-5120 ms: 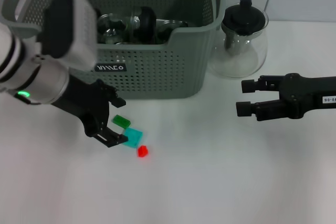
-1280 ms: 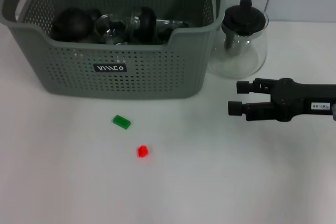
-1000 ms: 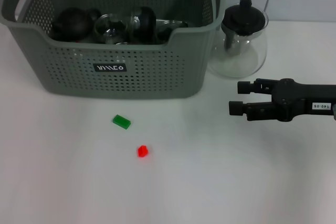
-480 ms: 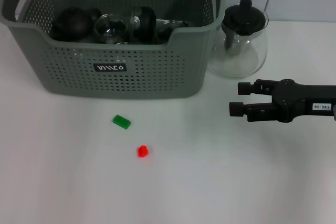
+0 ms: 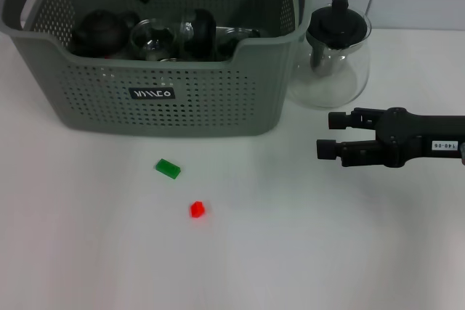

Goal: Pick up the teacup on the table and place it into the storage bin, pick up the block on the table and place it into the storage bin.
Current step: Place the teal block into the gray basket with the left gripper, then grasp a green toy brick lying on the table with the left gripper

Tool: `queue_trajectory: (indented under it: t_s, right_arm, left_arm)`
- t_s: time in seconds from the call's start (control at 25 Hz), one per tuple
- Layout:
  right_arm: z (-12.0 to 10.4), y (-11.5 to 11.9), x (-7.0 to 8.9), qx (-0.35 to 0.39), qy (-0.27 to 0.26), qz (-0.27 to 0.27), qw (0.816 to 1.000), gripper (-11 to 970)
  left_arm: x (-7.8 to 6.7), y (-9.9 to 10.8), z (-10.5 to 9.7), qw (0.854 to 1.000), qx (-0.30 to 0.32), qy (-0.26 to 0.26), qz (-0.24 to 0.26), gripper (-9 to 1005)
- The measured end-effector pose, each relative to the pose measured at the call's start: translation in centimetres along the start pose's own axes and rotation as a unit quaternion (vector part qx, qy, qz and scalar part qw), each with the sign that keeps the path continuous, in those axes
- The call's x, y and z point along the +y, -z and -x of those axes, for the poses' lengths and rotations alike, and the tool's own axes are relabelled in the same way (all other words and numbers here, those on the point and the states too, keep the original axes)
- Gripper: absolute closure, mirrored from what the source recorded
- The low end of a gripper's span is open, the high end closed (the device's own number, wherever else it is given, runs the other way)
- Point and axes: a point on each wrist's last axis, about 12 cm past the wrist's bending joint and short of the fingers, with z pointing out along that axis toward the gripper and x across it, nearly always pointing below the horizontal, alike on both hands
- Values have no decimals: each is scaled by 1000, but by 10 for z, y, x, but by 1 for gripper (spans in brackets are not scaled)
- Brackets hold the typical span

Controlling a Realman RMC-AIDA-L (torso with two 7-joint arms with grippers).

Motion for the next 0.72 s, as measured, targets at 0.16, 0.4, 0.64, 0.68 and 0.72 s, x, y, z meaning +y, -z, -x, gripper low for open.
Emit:
queue_trajectory:
  t_s: [0.16, 0.4, 0.64, 0.68, 0.72]
  right_arm:
    - [0, 2, -1, 0, 2, -2, 1000, 14]
    - [-1, 4, -1, -1, 4, -5, 1000, 14]
    - [0, 5, -2, -2, 4, -9, 1000, 14]
    - [0, 5, -2, -3, 4, -10, 1000, 14]
    - [0, 5, -3, -3, 4, -10, 1000, 14]
  left_arm:
    - [-3, 26, 2, 998, -52, 5, -42, 249]
    - [-21, 79, -18, 962, -161, -37, -216, 253]
    - [-48, 93, -56, 929, -139, -118, -323, 258]
    - [-52, 90, -62, 929, -119, -121, -329, 259]
    - [-57, 84, -69, 931, -91, -124, -331, 259]
